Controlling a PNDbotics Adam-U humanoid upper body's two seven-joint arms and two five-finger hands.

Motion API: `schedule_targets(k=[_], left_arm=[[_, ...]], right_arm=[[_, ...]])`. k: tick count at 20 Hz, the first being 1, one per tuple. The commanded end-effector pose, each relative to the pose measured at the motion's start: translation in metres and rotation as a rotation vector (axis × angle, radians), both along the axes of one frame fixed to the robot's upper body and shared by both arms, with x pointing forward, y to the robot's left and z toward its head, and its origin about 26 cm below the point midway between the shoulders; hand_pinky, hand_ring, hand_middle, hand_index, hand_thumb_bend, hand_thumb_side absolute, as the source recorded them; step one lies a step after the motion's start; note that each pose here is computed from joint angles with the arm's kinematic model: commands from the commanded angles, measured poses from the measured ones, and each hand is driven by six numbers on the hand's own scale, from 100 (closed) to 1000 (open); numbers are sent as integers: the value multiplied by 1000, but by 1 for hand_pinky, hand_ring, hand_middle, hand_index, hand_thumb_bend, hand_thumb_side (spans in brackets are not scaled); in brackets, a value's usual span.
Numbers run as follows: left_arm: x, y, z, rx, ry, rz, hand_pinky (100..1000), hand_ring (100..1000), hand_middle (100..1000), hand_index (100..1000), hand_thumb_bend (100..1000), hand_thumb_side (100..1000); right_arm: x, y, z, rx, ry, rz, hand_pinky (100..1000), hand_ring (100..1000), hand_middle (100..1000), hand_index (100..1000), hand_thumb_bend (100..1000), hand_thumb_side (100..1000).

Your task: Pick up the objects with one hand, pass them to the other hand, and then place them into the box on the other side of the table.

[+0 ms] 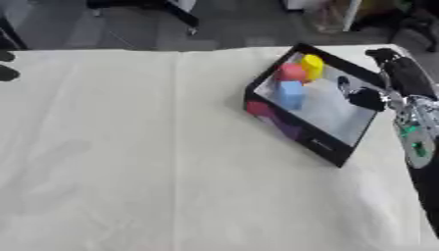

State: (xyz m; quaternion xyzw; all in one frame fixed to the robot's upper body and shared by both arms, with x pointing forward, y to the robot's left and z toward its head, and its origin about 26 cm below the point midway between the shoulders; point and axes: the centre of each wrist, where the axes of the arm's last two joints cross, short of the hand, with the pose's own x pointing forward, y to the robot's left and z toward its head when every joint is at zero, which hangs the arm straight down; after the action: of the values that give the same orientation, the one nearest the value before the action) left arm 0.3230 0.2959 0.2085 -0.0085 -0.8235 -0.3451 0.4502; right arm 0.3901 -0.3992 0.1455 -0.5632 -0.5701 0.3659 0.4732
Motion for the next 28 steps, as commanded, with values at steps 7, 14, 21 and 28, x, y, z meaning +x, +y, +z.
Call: schedule_targets(k=[7,14,21,28], left_arm=[[-6,5,7,-13,-33,27,838,735,767,823,595,908],[-9,10,9,-25,-53,53,836,734,760,816,569,895],[-20,19,21,-62,-159,159,830,733,751,812,511,865],[-30,33,49,-174,-434,316,820,745,755,822,440,795]], right_arm=[[-15,-9,34,-50,-121,-12,952,877,893,935,297,658],[-36,-1,49,-6,-270,58,899,835,862,916,173,421],[-74,15,68,110,-533,195,850,806,845,906,100,292],[-108,33,90,170,-814,292,831,803,841,882,100,274]])
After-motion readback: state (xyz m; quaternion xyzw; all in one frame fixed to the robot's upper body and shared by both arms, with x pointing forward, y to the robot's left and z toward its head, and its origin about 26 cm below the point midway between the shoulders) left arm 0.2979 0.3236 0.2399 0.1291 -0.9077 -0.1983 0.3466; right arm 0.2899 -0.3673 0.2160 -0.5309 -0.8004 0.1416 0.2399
